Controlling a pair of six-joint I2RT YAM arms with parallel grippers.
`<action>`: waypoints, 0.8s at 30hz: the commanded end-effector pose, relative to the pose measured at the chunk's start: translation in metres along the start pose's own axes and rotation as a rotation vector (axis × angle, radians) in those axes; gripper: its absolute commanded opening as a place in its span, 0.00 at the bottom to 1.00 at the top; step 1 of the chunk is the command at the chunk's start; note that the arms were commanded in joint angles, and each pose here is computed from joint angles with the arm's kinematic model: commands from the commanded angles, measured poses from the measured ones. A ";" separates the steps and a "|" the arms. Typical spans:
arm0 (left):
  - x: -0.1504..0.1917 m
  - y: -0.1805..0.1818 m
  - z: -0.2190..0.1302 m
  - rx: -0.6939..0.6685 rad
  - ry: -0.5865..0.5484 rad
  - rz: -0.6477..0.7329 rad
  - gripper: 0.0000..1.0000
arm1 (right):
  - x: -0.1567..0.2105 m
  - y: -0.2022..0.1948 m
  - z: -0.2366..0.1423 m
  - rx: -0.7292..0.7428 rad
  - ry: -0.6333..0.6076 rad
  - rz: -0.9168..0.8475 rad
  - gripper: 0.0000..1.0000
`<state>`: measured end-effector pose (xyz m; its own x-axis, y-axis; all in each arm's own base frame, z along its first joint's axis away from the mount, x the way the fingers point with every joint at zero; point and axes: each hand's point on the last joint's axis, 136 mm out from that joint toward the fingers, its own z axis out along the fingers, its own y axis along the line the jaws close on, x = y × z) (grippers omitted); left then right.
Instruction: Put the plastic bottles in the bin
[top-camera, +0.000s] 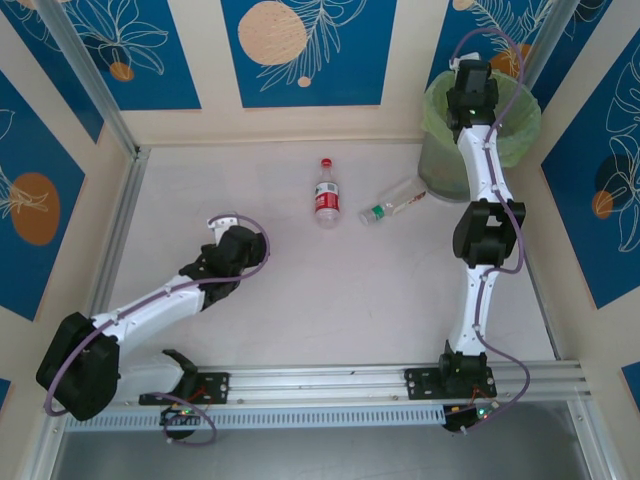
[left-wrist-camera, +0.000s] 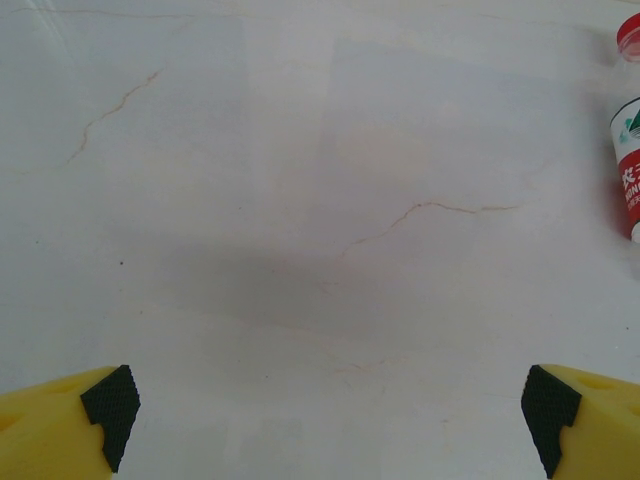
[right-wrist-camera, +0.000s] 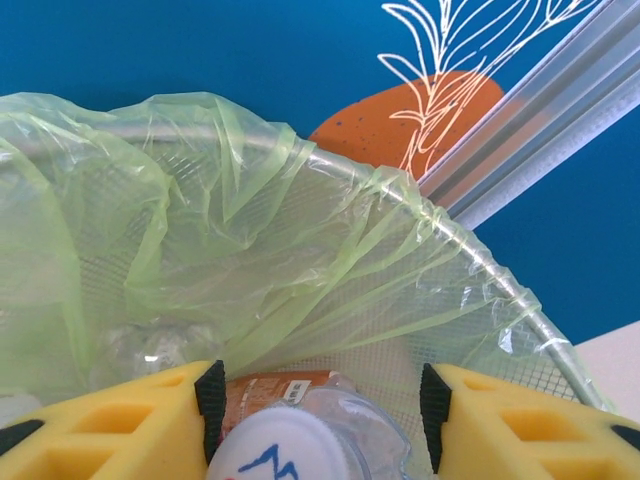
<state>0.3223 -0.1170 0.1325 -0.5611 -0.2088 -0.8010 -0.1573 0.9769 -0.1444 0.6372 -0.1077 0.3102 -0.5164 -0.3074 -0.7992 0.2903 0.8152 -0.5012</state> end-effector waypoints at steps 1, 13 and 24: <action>-0.008 -0.004 0.000 0.011 0.000 -0.019 1.00 | -0.013 -0.007 -0.011 -0.001 -0.011 0.066 0.58; -0.007 -0.028 0.006 0.111 0.033 -0.001 1.00 | -0.045 -0.014 -0.070 -0.157 -0.035 0.292 0.83; -0.007 -0.038 0.014 0.141 0.026 -0.029 1.00 | -0.057 -0.006 -0.136 -0.287 -0.047 0.423 0.99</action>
<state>0.3318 -0.1440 0.1197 -0.6129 -0.2055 -0.7630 -0.0813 0.9769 -0.1978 0.5716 -0.0463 0.3794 -0.4194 -0.0008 -0.9078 0.2549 0.9597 -0.1186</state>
